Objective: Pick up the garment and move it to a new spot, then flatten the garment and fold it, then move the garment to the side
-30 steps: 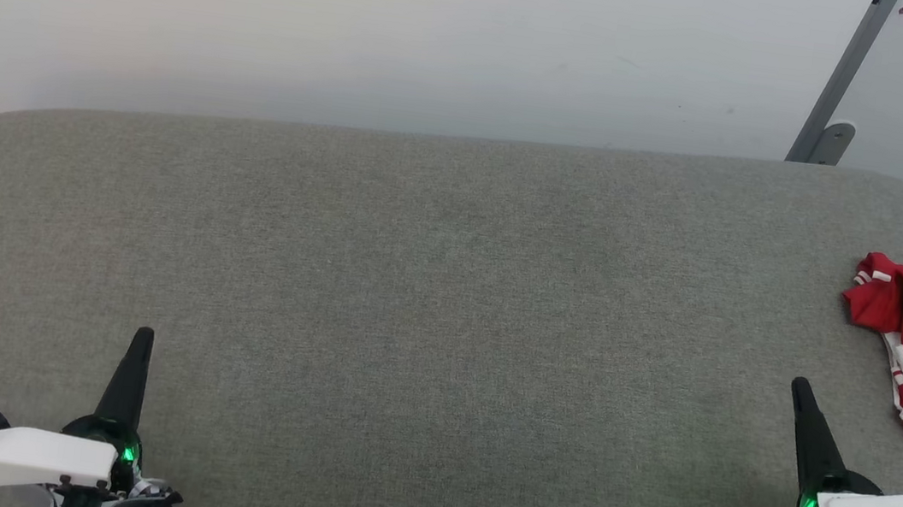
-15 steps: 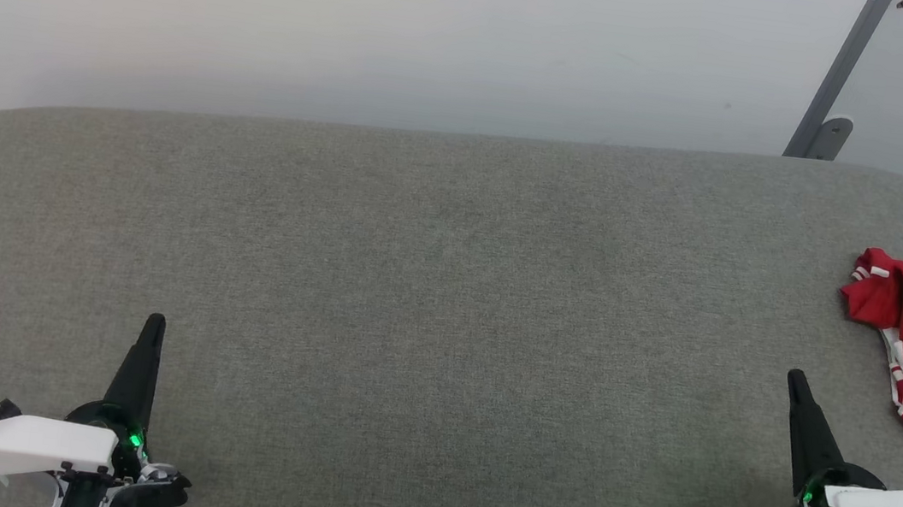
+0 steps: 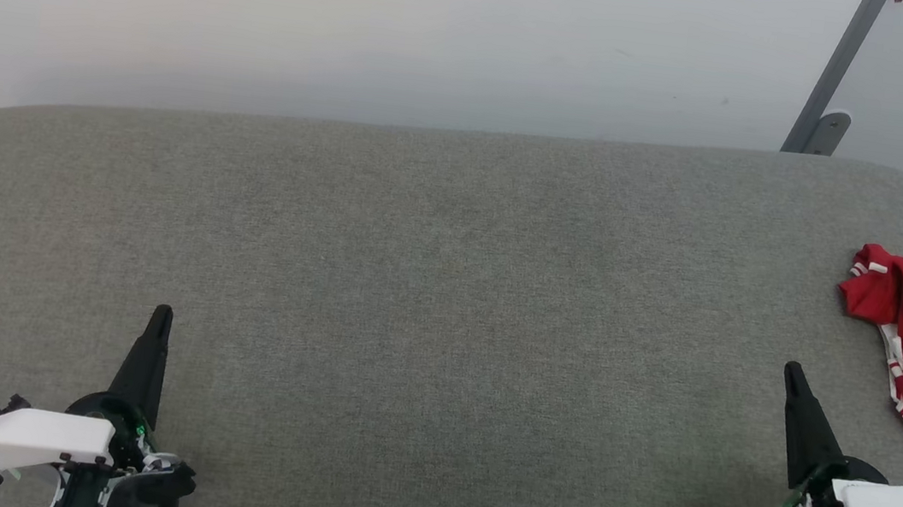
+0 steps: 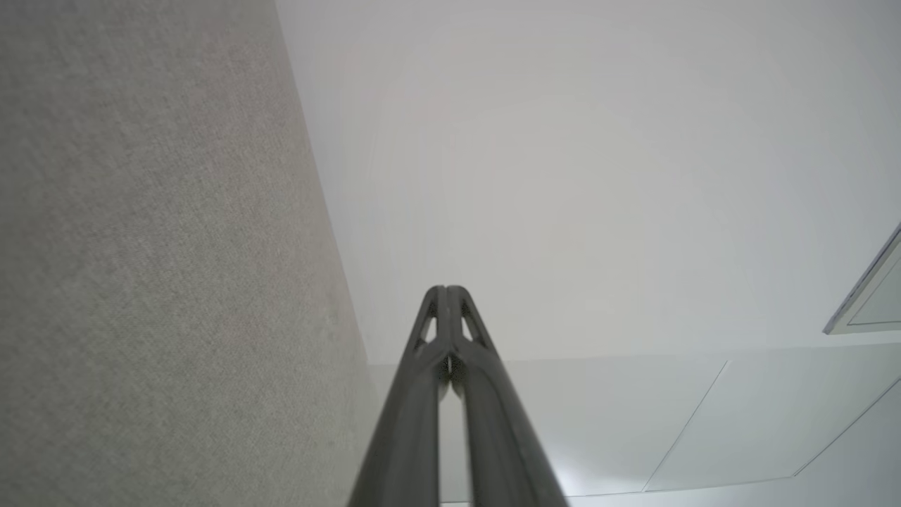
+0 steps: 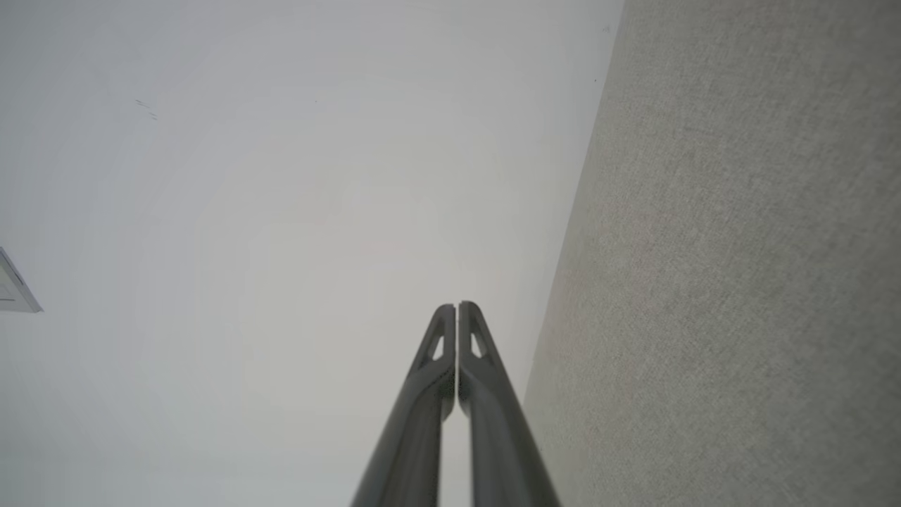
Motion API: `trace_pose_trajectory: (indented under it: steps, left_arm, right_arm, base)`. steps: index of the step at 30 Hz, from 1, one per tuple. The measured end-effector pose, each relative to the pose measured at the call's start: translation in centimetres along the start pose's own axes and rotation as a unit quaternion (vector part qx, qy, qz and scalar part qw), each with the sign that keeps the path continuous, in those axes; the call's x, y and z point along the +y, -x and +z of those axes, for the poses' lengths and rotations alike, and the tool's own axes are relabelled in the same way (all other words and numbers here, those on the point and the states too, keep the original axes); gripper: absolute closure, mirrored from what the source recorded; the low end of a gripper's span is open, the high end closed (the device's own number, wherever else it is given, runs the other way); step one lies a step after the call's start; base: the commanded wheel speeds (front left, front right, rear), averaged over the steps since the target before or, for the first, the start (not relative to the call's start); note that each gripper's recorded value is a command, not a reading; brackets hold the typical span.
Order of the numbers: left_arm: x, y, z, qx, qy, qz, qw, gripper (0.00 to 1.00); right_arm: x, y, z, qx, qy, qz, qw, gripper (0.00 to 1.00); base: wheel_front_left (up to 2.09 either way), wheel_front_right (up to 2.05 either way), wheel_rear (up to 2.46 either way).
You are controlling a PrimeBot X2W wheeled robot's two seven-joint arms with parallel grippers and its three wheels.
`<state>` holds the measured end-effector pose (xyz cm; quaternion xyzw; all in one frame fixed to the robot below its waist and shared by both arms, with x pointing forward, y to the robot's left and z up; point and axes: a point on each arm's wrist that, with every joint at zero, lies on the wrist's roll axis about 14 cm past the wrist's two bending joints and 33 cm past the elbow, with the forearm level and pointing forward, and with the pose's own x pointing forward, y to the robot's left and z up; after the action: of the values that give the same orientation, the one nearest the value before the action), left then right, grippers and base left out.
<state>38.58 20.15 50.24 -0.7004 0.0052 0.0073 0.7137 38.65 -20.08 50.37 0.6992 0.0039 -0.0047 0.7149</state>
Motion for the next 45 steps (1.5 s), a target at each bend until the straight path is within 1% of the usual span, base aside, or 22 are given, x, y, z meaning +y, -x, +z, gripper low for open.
trace_pose_trajectory:
  steps: [4,45]
  left_arm:
    - [-0.09,-0.16,-0.16,0.002,0.011,-0.002,1.000,1.00]
    - [-0.11,-0.17,-0.19,0.002,0.012,-0.002,1.000,1.00]
  right_arm:
    - [0.14,-0.13,-0.06,0.001,-0.012,0.003,1.000,1.00]
    - [0.22,-0.19,-0.09,0.001,-0.012,0.004,1.000,1.00]
  base:
    - [0.00,0.00,0.00]
    - [0.00,0.00,0.00]
